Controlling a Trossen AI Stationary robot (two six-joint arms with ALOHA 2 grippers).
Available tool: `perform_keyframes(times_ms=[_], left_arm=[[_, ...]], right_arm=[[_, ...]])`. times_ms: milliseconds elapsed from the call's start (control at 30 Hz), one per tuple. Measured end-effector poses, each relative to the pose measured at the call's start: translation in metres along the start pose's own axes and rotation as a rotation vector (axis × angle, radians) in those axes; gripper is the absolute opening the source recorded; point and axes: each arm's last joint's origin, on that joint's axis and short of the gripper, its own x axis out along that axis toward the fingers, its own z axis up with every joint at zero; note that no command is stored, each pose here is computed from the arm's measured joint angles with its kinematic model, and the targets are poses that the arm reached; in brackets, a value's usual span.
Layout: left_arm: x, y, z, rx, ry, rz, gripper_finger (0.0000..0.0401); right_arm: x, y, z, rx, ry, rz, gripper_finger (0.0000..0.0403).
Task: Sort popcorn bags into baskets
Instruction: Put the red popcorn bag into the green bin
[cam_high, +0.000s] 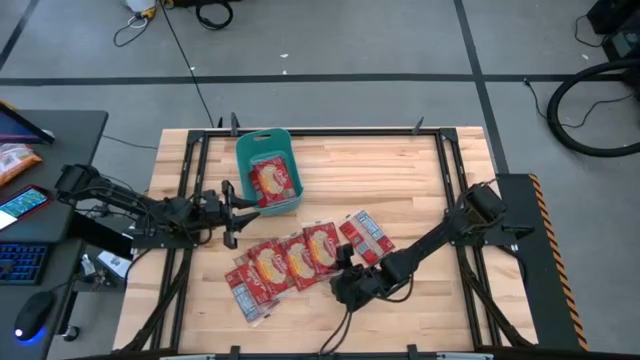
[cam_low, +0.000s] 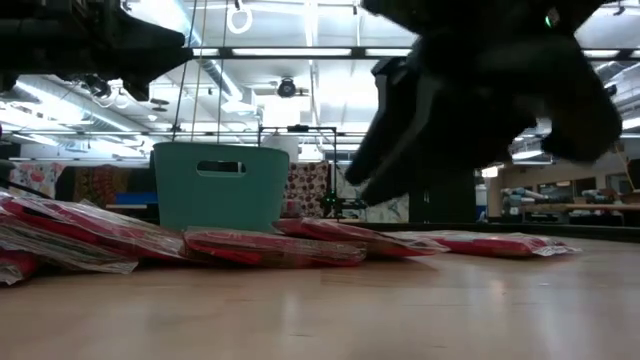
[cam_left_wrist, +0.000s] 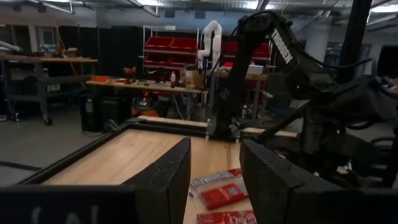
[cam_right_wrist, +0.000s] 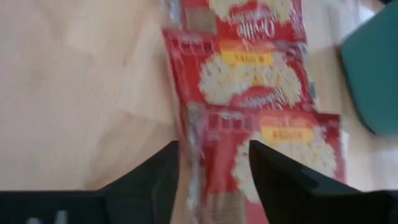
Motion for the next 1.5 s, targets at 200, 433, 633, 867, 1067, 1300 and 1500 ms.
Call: perform_keyframes(times_ms=[200,433,633,867,1067,1300,1500], left_arm=[[0.0,0.0,0.0,-0.003,-0.004,-0.001,0.0144],[0.0,0.0,0.0,-0.002,-0.004,0.0,0.0144],[0.0,0.0,0.0,-0.002,-0.005,0.0,0.0144],[0.0,0.0,0.0,-0.001,-0.005,0.0,0.0144],[0.0,0.0,0.0,-0.001,-0.005,0.0,0.0144],[0.0,0.0,0.0,-0.003,-0.005,0.0,0.0144],[0.0,0.0,0.0,-0.003,-0.004,-0.001,0.0144]], right_arm=[[0.016,0.011,-0.011,-0.056,0.037,-0.011,0.0236],[0.021,0.01,-0.015,-0.068,0.062,-0.066,0.0227],[0.026,0.002,-0.021,-0.058,0.124,-0.075,0.0193],[0.031,-0.008,-0.024,-0.012,0.167,-0.024,0.0084],[0.031,-0.01,-0.022,-0.025,0.171,-0.045,0.0012],[0.015,-0.026,0.0,-0.056,0.181,-0.152,0.0007],[-0.013,-0.059,0.022,0.014,0.178,-0.29,0.0006]])
